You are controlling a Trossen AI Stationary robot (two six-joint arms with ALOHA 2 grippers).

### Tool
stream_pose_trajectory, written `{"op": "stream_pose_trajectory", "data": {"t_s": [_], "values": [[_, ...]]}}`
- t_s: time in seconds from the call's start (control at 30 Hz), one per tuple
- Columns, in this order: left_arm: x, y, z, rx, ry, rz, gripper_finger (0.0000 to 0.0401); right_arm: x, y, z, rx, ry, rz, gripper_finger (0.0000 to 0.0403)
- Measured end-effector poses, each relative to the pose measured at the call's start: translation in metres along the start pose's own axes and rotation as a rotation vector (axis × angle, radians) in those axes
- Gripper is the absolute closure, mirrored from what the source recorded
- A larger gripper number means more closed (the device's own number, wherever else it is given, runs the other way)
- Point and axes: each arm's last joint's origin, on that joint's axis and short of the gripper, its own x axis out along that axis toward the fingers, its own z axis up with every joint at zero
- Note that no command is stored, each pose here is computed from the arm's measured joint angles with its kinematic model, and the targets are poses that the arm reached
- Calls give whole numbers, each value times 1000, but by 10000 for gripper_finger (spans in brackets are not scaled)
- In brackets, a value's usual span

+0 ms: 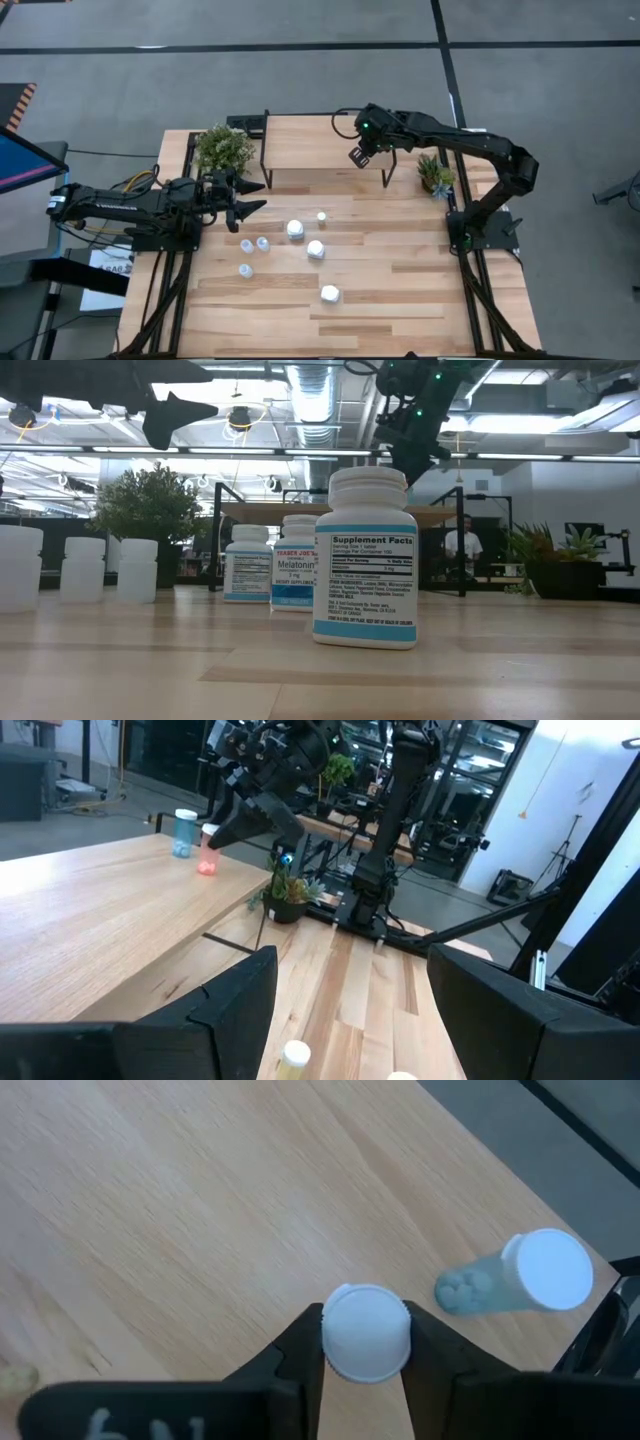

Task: Pick and place medicine bottles onto shelf by color
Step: Put the red pill bottle on the shelf, then put the yellow pill bottle on the shelf

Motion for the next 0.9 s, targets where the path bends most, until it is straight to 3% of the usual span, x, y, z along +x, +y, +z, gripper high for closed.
{"op": "stream_pose_trajectory", "data": {"t_s": [0.4,0.7,0.9], "values": [[0,0,0,0,1,0,156,-6,-1,3,20,-9,3,191],[0,0,0,0,0,0,156,-44,-6,25,32,-51,15,192],[0,0,0,0,0,0,156,-84,8,35,4,-69,142,199]]}}
